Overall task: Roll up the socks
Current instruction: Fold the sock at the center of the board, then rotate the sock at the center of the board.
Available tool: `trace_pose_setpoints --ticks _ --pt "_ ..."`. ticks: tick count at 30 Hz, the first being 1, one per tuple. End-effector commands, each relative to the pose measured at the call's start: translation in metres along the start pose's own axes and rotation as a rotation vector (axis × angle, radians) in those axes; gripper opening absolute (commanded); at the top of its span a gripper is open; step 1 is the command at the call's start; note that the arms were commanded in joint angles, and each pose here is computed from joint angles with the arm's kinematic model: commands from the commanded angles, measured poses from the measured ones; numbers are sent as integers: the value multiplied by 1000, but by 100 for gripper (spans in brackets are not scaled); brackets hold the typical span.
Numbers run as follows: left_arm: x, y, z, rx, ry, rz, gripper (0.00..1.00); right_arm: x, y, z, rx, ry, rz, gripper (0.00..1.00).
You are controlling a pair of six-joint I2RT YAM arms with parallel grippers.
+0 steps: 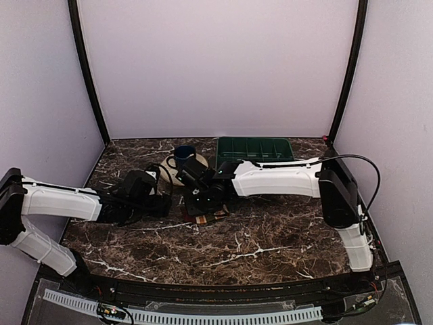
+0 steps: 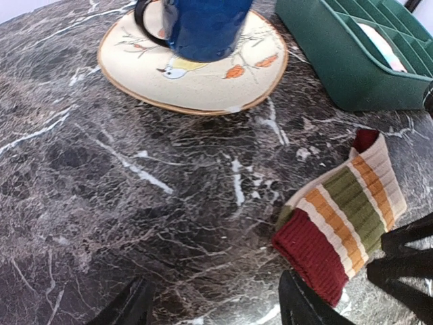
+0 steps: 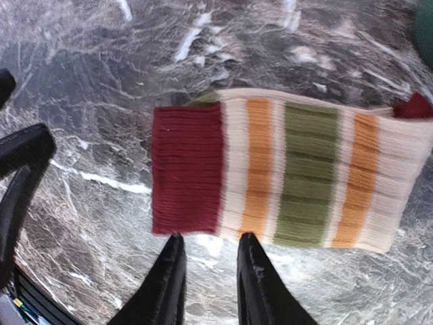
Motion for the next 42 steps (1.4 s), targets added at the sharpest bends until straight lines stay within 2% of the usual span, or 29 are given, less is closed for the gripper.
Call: trace_pose_setpoints --ticks 1,4,11,23,31,42 --pt "-21 4 18 -52 -59 -81 66 -15 37 28 -137 -57 83 22" --pt "-35 1 23 -69 -80 -148 66 -38 37 27 -145 -94 140 17" --pt "-71 -14 40 -88 -157 -294 64 -61 34 38 -154 -155 314 11" --pt "-90 -36 42 -58 -231 -333 63 -75 1 49 -120 -217 469 8" --pt "-90 -38 41 -49 -243 -332 63 -90 -23 41 -90 -242 421 8" --pt "-88 -42 29 -24 -263 -325 62 -129 -39 40 -132 -312 238 7"
Point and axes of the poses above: each gripper's point midway between its finger pads, its own y axis back along the fingers, its own x axis along the line the jaws close on, z = x × y, the point moved 4 cm from there along y, back along the fingers, and after that the axes turned 7 degrees about -y, right-handed, at the moved point
